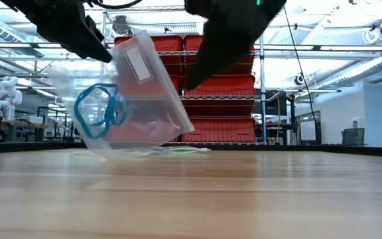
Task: Sort rubber bands
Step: Close the bottom transparent zip bag
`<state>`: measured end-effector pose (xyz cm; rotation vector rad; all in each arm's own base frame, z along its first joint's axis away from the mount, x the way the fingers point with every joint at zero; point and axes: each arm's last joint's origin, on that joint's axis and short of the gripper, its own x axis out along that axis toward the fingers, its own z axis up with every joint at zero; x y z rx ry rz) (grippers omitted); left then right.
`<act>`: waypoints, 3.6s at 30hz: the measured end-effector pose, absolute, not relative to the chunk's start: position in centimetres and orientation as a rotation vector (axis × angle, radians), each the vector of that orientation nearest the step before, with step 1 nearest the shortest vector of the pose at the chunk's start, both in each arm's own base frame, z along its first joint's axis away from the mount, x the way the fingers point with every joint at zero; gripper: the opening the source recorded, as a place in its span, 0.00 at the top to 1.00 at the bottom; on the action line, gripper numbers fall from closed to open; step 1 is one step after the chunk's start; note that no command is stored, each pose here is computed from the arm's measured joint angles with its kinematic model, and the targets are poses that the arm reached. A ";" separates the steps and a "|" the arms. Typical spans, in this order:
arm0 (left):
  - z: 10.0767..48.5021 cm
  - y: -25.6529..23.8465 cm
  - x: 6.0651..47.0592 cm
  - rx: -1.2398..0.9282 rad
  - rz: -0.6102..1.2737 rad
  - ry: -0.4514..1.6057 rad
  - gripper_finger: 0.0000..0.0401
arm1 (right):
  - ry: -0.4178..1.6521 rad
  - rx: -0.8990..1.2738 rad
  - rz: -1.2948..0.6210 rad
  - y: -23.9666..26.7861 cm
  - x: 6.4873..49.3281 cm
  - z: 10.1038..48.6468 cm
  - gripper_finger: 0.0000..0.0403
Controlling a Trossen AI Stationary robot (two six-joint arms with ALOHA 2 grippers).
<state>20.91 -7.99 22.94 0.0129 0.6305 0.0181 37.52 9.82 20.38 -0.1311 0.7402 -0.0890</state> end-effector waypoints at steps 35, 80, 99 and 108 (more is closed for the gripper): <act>23.3 -7.7 21.4 0.015 0.070 0.564 1.00 | 0.428 -0.097 -0.247 11.1 37.8 21.7 0.37; 25.0 -8.3 22.3 -0.029 -0.072 0.387 0.64 | 0.471 -0.299 -0.354 14.5 37.7 24.0 1.00; 25.5 -7.1 22.9 -0.027 -0.020 0.336 0.93 | 0.494 -0.257 -0.341 13.4 38.1 23.8 1.00; 25.7 -7.2 23.0 0.006 -0.046 0.322 0.99 | 0.505 -0.211 -0.309 13.3 38.1 23.9 0.98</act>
